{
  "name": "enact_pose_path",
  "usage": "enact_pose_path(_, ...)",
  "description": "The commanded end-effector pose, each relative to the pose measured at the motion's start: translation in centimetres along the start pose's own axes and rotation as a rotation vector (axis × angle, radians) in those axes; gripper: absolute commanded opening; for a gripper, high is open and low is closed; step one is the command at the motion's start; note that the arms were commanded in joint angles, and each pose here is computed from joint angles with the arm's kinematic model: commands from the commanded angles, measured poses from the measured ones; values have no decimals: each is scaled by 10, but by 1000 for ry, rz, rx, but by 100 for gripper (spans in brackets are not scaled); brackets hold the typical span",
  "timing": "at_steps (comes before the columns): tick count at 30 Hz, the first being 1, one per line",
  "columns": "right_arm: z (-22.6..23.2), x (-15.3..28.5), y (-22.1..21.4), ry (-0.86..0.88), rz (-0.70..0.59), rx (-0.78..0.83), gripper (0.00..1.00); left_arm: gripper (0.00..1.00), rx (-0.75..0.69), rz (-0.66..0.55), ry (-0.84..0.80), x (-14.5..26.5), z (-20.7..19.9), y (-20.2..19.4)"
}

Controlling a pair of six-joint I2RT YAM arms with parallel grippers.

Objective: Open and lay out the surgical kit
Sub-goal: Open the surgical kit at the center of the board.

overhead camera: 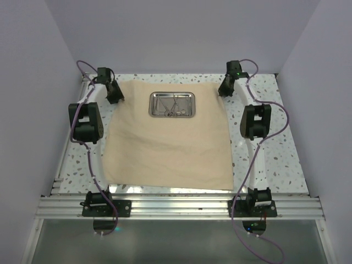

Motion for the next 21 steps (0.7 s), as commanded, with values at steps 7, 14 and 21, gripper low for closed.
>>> enact_pose_path(7, 36, 60, 69, 143, -209, 33, 79, 99, -7, -190, -27, 75, -26, 64)
enact_pose_path(14, 44, 117, 84, 176, -248, 12, 81, 100, -88, -281, -175, 106, -97, 80)
enact_pose_path(21, 19, 148, 33, 142, -98, -13, 80, 99, -271, -393, -317, 169, -177, 67)
Point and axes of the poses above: each gripper's point midway between its finger pads, its own x axis back along the fingers, its own z axis along the line the jaws close on, y = z × x, the point moved 2 cm from there along x, back along the fingers, and after that the axes turned 3 degrees about -x, right-handed, at the moved point
